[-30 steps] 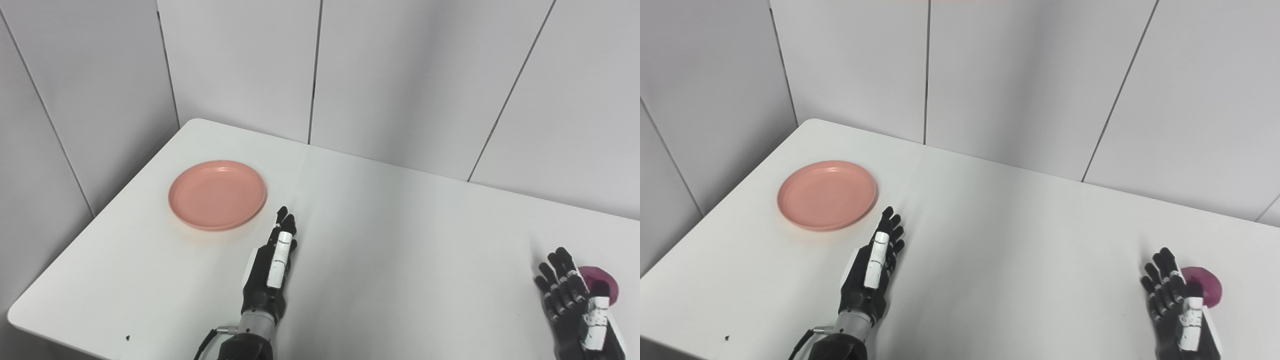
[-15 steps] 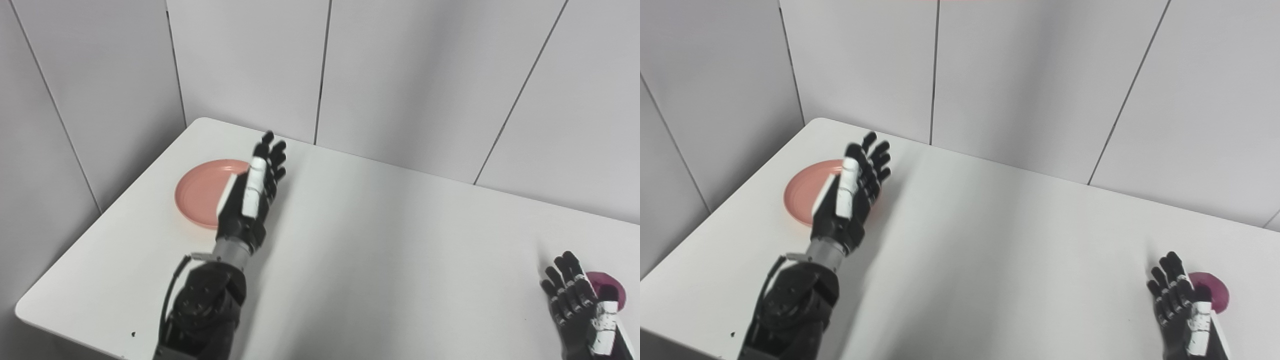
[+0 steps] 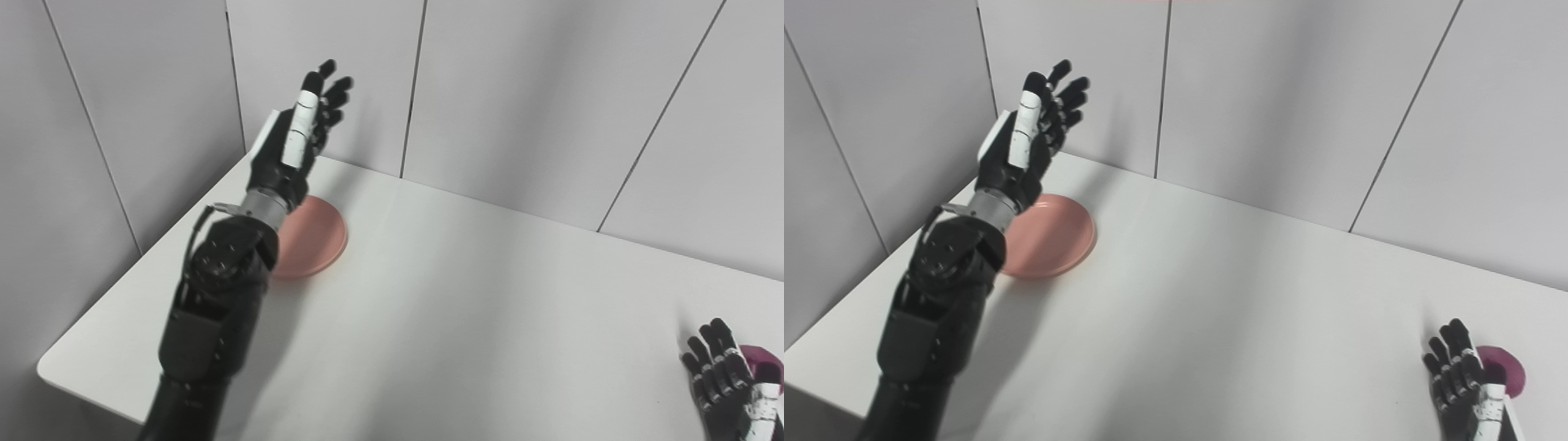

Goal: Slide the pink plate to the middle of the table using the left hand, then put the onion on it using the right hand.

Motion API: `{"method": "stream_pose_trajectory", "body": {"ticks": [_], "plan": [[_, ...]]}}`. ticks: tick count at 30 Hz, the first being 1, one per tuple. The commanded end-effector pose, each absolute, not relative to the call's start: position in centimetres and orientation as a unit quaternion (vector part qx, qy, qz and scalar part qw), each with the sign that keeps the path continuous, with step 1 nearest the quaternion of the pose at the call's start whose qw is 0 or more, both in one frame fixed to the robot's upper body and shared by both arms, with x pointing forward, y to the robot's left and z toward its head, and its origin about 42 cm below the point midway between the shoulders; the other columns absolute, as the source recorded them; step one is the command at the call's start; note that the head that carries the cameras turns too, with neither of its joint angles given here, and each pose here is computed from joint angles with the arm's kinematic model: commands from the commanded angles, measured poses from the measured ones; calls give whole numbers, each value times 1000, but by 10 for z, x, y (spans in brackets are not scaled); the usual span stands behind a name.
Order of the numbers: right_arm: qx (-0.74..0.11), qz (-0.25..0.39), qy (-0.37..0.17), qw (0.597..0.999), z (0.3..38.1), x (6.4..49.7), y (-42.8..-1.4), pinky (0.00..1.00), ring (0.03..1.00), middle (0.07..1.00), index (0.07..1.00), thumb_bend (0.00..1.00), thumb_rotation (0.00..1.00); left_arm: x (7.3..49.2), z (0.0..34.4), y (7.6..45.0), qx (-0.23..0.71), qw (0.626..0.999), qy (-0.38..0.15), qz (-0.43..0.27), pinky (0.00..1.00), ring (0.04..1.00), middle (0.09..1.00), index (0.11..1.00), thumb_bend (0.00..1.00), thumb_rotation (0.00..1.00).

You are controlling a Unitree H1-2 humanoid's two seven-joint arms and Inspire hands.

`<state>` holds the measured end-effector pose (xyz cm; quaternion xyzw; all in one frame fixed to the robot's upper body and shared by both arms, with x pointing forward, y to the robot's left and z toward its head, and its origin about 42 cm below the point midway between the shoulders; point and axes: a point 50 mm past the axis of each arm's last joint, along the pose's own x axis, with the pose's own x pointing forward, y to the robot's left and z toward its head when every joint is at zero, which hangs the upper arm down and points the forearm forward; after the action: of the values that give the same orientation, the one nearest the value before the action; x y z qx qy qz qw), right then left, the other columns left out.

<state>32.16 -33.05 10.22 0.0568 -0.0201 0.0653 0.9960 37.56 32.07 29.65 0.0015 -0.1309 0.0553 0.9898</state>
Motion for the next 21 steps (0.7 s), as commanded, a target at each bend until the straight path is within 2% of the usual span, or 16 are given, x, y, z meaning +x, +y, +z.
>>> {"method": "stream_pose_trajectory", "body": {"ticks": [1,3,6,8,10,14,21], "plan": [[92,38,68,993,36,272,-322,1000,1000,1000,1000,799,1000,386,325,339,12,980,-191,54,890,878,881,887,908,938],[92,38,67,993,36,272,-321,1000,1000,1000,1000,795,1000,393,325,353,14,980,-189,56,854,850,860,859,928,922],[90,39,67,993,35,272,-320,1000,1000,1000,1000,797,1000,405,319,378,24,980,-188,67,821,844,843,840,970,977],[91,40,66,993,35,272,-319,1000,1000,1000,1000,792,1000,411,314,392,25,978,-190,81,850,854,833,822,997,998],[94,39,66,993,34,272,-318,1000,1000,1000,1000,779,1000,419,308,409,23,977,-190,96,880,878,847,841,1000,1000],[95,38,66,993,34,271,-316,1000,1000,1000,1000,782,1000,428,300,437,20,975,-186,118,875,877,847,848,1000,1000],[96,38,67,992,34,272,-313,1000,1000,1000,1000,778,1000,438,290,458,22,978,-164,130,867,861,839,858,994,1000]]}}
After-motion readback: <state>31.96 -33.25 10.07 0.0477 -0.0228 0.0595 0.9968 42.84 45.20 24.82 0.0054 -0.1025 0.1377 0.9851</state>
